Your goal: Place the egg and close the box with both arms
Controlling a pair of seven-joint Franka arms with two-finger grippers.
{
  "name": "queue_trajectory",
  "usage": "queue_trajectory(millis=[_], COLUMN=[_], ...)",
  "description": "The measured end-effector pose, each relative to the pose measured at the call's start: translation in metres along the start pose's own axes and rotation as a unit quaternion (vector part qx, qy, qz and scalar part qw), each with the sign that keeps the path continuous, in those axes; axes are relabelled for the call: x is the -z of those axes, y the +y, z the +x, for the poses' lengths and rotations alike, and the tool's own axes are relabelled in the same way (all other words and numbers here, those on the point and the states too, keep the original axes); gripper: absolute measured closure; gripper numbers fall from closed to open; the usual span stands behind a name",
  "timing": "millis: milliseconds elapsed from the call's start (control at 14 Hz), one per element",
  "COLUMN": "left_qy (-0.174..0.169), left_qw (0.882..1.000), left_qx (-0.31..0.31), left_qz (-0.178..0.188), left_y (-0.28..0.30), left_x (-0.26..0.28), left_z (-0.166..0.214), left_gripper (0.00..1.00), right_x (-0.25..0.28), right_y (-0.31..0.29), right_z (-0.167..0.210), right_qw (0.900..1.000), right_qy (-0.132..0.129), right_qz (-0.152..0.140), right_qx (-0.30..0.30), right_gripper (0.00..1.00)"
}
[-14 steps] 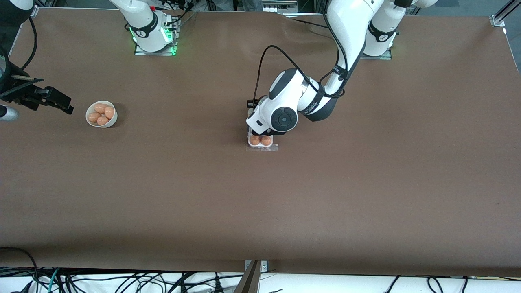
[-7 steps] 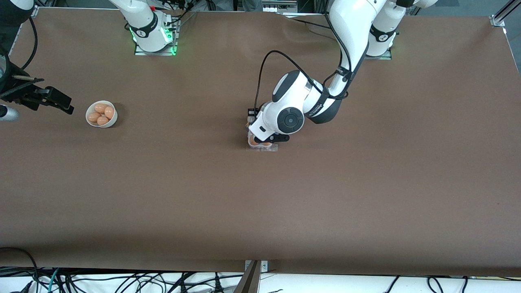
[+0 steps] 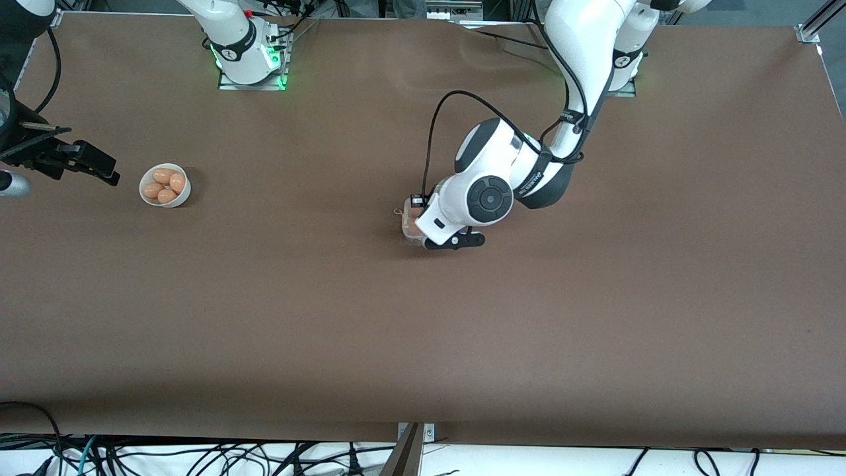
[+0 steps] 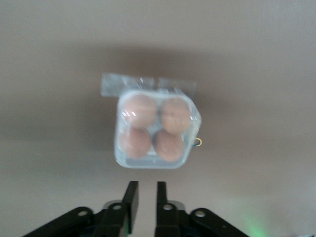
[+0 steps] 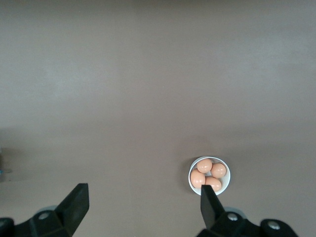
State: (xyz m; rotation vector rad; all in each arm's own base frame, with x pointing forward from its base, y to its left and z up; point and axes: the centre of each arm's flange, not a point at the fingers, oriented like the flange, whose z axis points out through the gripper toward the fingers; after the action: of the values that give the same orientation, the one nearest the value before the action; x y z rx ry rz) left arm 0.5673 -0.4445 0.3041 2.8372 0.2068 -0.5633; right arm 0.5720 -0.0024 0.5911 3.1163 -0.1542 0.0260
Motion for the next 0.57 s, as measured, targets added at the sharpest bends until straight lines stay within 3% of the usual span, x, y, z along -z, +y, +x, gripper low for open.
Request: queue_trajectory(millis=[214,429,571], left_qy=[0.055,0.140,0.165], left_qw=[0.998,0.988,0.981], left_qx=[0.020,0.019,0.024], left_qz=[-0.005,0.058,0.096], left_y=[-0.022,-0.049,-0.070], left_x=[0.051,0.129,0.180], left_z=[0.029,0.041,0.036], left_gripper=[0.44,0.14,0.00], right_x=[0.000,0.000,0.000], right_y=[0.000,0.000,0.000], right_z=[0.000,0.000,0.000], right_qw=[1.000,1.000,1.000], right_qy=[0.000,0.000,0.000], right_qz=[0.000,0.000,0.000], right_qx=[0.000,0.000,0.000], right_gripper=[0.00,0.00,0.00])
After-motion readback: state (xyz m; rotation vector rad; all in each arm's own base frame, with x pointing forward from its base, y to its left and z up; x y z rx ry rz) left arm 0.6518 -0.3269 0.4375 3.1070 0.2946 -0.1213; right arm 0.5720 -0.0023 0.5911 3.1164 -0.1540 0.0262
